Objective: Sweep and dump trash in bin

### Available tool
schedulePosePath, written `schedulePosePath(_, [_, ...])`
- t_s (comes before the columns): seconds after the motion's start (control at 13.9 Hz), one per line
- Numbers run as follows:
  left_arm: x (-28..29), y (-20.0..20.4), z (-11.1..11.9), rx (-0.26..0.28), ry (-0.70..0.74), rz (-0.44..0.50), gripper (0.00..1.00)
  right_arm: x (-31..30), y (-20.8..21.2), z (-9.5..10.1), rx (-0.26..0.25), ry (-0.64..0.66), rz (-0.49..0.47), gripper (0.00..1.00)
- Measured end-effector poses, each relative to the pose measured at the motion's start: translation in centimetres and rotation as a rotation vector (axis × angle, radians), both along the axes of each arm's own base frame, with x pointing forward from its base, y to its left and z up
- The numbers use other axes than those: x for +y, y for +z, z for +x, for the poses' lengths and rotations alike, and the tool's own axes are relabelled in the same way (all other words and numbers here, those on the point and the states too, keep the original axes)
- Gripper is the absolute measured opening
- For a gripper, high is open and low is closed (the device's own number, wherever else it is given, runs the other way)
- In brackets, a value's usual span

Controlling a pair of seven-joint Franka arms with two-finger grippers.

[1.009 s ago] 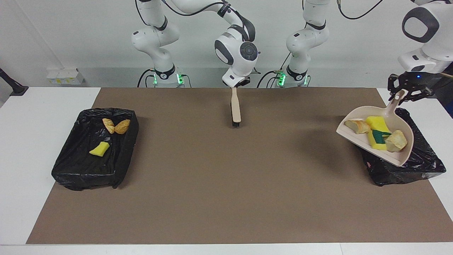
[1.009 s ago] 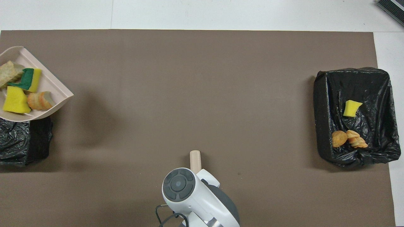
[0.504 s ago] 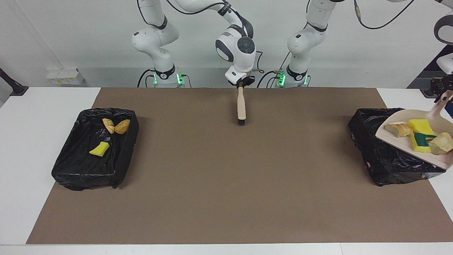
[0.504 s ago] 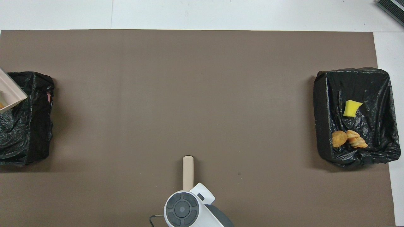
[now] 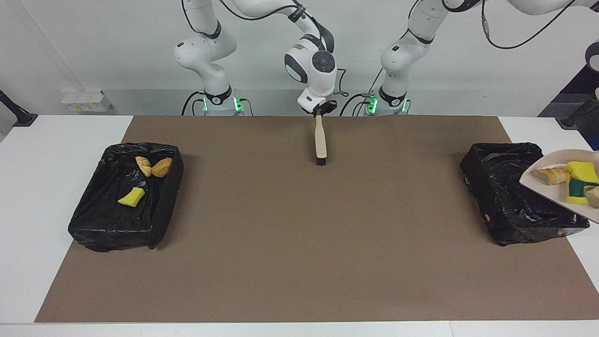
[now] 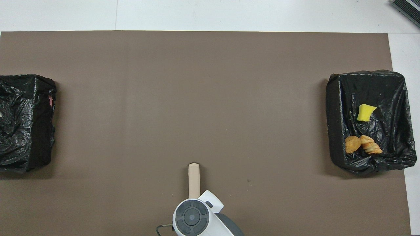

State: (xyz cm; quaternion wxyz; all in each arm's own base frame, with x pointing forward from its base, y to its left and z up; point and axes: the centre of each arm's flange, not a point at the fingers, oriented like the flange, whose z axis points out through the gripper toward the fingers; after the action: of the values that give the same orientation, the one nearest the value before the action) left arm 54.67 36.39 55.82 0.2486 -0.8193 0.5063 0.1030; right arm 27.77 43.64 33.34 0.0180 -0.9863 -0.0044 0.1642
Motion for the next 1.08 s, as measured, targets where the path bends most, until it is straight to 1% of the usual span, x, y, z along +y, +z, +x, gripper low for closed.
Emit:
schedulePosePath(0.07, [0.1, 0.2, 0.1, 0.016, -0.019, 0.044, 0.32, -0.1, 0.1, 0.3, -0.001, -0.005, 0.003, 0.27])
schedulePosePath(0.14, [0.1, 0.4, 0.1, 0.036, -0.035, 0.082, 0.32, -0.2, 0.3, 0.9, -0.004, -0.012, 0.008, 0.31])
schedulePosePath(0.22, [0.1, 0.4, 0.2, 0.06, -0.053, 0.12, 0.32, -0.4, 0.5, 1.5, -0.007, -0.022, 0.014, 0.32])
schedulePosePath(0.36, [-0.3, 0.3, 0.6, 0.096, -0.085, 0.163, 0.32, -0.6, 0.7, 2.9, -0.011, -0.045, 0.025, 0.48])
schedulePosePath(0.43, [-0.9, 0.1, 1.0, 0.112, -0.107, 0.176, 0.32, -0.7, 0.7, 3.5, -0.013, -0.057, 0.031, 0.48])
schedulePosePath(0.5, [-1.7, 0.0, 1.6, 0.132, -0.132, 0.202, 0.32, -0.8, 0.8, 4.2, -0.017, -0.068, 0.038, 0.53])
schedulePosePath(0.58, [-2.4, 0.0, 2.1, 0.153, -0.158, 0.237, 0.32, -0.9, 1.1, 5.1, -0.022, -0.084, 0.048, 0.63])
schedulePosePath(0.65, [-3.0, 0.2, 2.5, 0.175, -0.186, 0.271, 0.32, -1.2, 1.7, 6.2, -0.03, -0.104, 0.059, 0.63])
schedulePosePath(0.72, [-3.6, 0.4, 2.9, 0.196, -0.214, 0.303, 0.32, -1.7, 2.4, 7.5, -0.043, -0.126, 0.07, 0.68])
schedulePosePath(0.86, [-5.1, 0.8, 3.8, 0.235, -0.272, 0.367, 0.32, -3.5, 3.9, 10.4, -0.09, -0.163, 0.076, 0.85])
schedulePosePath(0.94, [-6.0, 1.1, 4.2, 0.25, -0.301, 0.396, 0.32, -5.1, 4.7, 12.1, -0.125, -0.183, 0.068, 0.85])
schedulePosePath(1.08, [-7.4, 1.9, 4.8, 0.274, -0.347, 0.449, 0.32, -9.0, 6.2, 15.3, -0.202, -0.219, 0.032, 0.95])
